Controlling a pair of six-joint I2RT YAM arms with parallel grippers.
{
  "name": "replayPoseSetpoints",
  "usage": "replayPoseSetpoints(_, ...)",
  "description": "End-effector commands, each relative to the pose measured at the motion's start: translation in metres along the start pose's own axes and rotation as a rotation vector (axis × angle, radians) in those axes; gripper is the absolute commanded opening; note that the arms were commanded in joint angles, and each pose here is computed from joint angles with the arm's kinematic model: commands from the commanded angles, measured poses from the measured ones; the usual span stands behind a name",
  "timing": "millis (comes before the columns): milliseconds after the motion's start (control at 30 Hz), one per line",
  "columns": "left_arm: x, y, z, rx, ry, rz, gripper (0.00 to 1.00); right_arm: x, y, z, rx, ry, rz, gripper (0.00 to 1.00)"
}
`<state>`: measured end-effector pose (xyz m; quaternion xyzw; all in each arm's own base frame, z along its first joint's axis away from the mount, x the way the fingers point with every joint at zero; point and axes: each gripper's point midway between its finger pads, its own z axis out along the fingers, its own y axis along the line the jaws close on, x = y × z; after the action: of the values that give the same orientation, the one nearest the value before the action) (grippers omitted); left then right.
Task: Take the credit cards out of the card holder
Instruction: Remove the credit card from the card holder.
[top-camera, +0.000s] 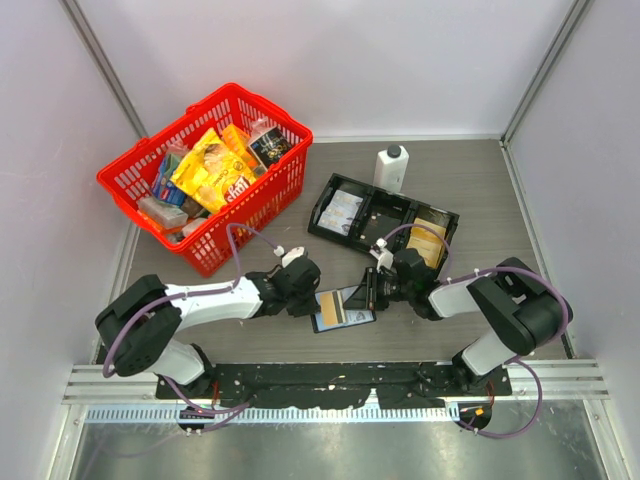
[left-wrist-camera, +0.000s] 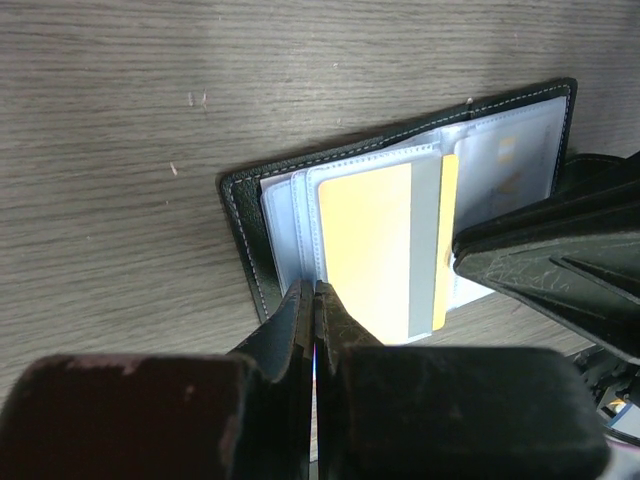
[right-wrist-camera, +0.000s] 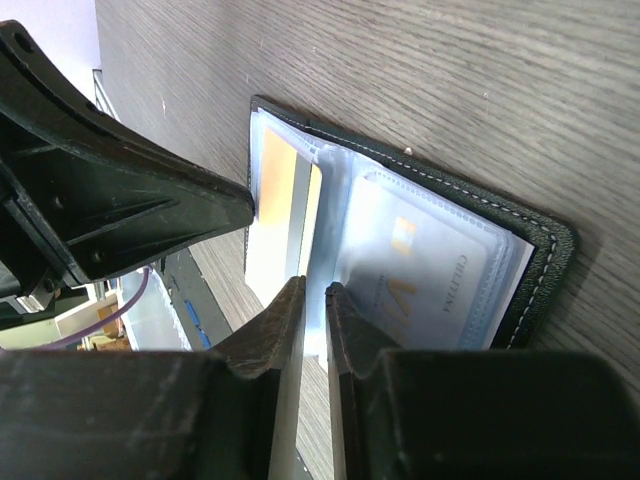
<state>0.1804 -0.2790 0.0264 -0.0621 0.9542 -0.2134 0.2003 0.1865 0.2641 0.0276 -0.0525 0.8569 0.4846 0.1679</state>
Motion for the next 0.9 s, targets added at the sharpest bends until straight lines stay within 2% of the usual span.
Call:
replayPoseSetpoints(0, -0.004, -0.006, -0.014, 0.031, -0.012, 0.029, 0.03, -0.011, 0.002, 0.003, -0.005, -0.028, -0.033, 0.2)
replayPoseSetpoints(133, -0.016, -0.019, -0.028, 0.078, -0.049, 0.029, 0.08, -0.014, 0.007, 0.002, -0.016, -0.037, -0.034, 0.24)
replayPoseSetpoints(333, -0.026, -0.031, -0.033, 0.108, -0.085, 0.046, 0.1, -0.02, 0.016, -0.001, -0.035, -0.057, -0.039, 0.31)
replayPoseSetpoints(600, -0.019, -0.012, -0.008, -0.002, -0.056, 0.068, 0.08, -0.02, 0.016, 0.006, -0.03, -0.046, -0.037, 0.32)
replayPoseSetpoints(867, -0.004, 0.006, 0.003, -0.045, -0.012, 0.057, 0.05, -0.017, 0.016, 0.01, -0.033, -0.037, -0.036, 0.32)
